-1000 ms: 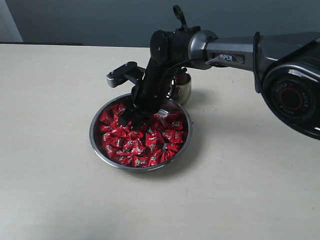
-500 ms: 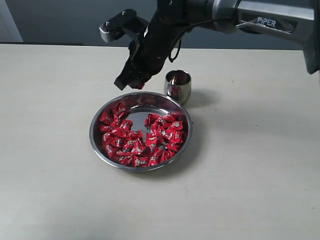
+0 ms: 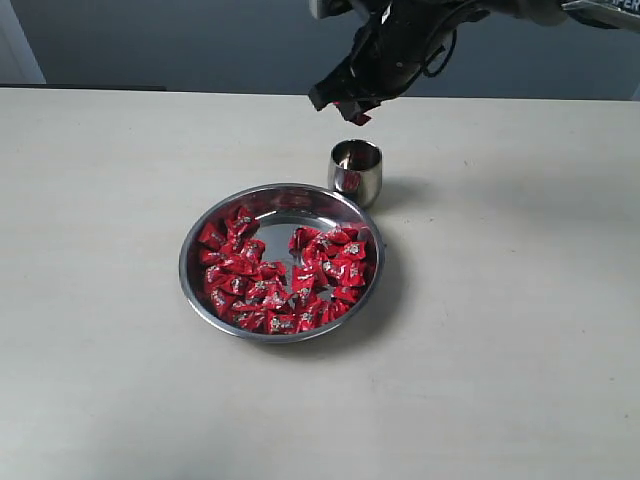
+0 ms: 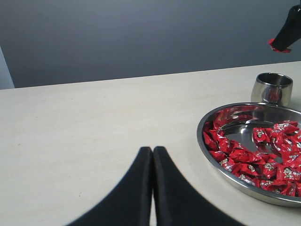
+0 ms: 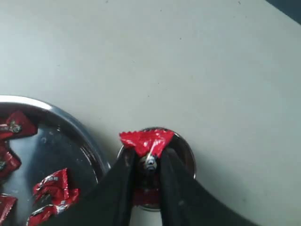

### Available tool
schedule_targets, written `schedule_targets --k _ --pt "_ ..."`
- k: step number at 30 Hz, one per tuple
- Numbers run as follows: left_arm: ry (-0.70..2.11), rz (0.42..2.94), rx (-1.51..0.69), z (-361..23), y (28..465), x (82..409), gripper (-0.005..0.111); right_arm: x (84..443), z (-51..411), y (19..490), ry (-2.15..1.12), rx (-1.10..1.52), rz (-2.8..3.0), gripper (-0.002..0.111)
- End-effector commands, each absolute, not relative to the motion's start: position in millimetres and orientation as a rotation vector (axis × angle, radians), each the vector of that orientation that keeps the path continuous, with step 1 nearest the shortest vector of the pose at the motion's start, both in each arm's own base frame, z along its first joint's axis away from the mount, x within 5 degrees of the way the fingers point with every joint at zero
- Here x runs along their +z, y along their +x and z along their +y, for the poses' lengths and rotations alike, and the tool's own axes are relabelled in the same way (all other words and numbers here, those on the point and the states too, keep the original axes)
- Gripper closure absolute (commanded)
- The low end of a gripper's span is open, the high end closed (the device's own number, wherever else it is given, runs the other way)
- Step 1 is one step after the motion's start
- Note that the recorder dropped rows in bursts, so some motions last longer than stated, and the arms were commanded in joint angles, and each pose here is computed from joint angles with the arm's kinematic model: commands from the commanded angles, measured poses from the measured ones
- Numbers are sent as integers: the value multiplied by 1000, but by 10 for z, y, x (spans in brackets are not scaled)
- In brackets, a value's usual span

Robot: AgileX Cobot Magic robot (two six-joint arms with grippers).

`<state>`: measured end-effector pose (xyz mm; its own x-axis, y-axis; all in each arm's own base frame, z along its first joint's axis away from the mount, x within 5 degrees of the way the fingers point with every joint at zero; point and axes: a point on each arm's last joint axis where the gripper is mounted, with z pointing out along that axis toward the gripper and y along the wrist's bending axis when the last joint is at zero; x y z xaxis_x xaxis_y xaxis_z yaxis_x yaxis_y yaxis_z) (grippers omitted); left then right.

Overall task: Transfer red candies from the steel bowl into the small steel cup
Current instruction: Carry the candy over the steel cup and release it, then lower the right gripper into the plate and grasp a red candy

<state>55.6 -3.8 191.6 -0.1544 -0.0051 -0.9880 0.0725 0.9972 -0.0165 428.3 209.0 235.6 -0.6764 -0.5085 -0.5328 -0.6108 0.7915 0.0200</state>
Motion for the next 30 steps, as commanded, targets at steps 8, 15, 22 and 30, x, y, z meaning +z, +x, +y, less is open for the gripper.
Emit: schedule_targets --k 8,15,22,30 --pt "55 1715 -74 -42 554 1922 106 2170 2056 4368 -791 310 2503 95" --pt "55 1715 -74 -42 554 1922 106 2042 2068 4398 -786 308 2523 75" --pt "55 1715 -74 -42 554 1922 106 2103 2141 4288 -784 457 2576 75" --pt "55 1715 -74 -42 554 1922 106 2002 2737 3881 -1235 518 2479 75"
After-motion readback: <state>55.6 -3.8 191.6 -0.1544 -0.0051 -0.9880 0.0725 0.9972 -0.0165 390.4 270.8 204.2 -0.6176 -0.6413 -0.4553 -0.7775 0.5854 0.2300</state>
